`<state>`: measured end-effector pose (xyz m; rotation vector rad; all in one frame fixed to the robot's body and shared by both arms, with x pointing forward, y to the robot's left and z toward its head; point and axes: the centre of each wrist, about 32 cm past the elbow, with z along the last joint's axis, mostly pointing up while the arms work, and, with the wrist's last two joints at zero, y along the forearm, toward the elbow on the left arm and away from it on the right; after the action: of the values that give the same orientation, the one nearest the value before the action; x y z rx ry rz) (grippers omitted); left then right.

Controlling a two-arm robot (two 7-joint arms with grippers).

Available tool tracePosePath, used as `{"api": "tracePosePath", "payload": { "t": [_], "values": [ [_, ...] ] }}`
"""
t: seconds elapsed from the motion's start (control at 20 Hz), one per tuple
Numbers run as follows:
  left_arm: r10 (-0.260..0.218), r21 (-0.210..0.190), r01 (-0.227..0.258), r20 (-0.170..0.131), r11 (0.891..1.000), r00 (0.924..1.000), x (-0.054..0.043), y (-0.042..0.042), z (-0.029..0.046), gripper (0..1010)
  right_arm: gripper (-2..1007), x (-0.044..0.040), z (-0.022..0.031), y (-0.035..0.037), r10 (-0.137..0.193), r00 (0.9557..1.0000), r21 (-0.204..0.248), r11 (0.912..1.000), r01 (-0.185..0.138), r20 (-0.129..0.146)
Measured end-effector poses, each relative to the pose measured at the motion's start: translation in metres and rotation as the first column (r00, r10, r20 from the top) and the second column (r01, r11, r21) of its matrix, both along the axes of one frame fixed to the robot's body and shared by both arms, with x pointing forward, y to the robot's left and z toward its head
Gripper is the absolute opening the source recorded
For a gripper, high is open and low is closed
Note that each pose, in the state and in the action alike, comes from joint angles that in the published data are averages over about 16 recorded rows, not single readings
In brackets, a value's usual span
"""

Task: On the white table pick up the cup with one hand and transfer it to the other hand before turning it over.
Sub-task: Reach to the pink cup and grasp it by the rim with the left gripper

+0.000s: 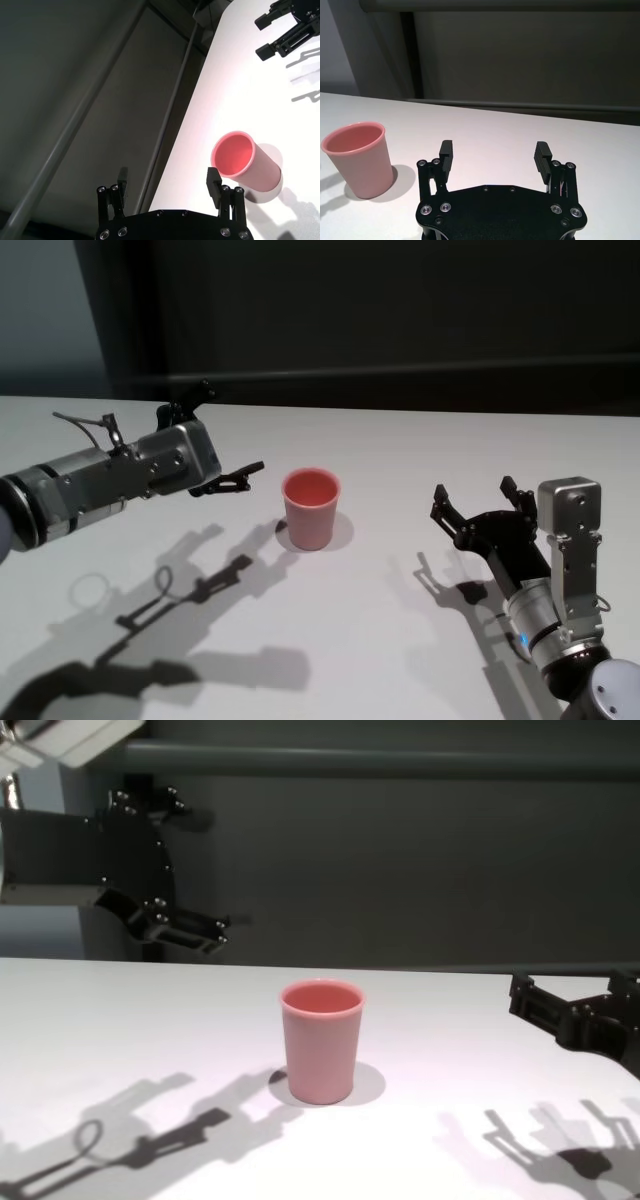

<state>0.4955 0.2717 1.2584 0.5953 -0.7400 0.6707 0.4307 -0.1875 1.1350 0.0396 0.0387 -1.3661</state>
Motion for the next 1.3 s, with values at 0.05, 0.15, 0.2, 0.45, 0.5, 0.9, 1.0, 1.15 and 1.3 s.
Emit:
{"api": "tracePosePath", "payload": {
  "t": [0.05,0.15,0.2,0.45,0.5,0.9,1.0,1.15,1.3],
  "values": [
    [-0.016,0.031,0.016,0.002,0.999,0.9999,0.0017,-0.0007,0.004,1003,1002,0.0,0.0,0.0,0.0,1.0,0.0,1.0,0.0,0.0],
    [-0.046,0.089,0.046,0.004,0.995,0.9989,0.0049,-0.0024,0.0108,1003,1002,0.0,0.0,0.0,0.0,1.0,0.0,1.0,0.0,0.0],
    [-0.061,0.117,0.06,0.004,0.991,0.9981,0.0064,-0.0035,0.0137,1003,1002,0.0,0.0,0.0,0.0,1.0,0.0,1.0,0.0,0.0],
    [-0.134,0.25,0.132,-0.01,0.959,0.991,0.014,-0.0108,0.0253,1003,1002,0.0,0.0,0.0,0.0,1.0,0.0,1.0,0.0,0.0],
    [-0.147,0.275,0.146,-0.015,0.95,0.989,0.0155,-0.0125,0.027,1003,1002,0.0,0.0,0.0,0.0,1.0,0.0,1.0,0.0,0.0],
    [-0.248,0.438,0.259,-0.083,0.861,0.9653,0.0307,-0.03,0.0368,1003,1002,0.0,0.0,0.0,0.0,1.0,0.0,1.0,0.0,0.0],
    [-0.267,0.47,0.283,-0.101,0.836,0.9584,0.0351,-0.0346,0.0385,1003,1002,0.0,0.0,0.0,0.0,1.0,0.0,1.0,0.0,0.0],
    [-0.291,0.51,0.314,-0.127,0.801,0.9483,0.0422,-0.0411,0.0406,1003,1002,0.0,0.0,0.0,0.0,1.0,0.0,1.0,0.0,0.0],
    [-0.31,0.542,0.342,-0.154,0.768,0.9383,0.0502,-0.0478,0.042,1003,1002,0.0,0.0,0.0,0.0,1.0,0.0,1.0,0.0,0.0]
  ]
}}
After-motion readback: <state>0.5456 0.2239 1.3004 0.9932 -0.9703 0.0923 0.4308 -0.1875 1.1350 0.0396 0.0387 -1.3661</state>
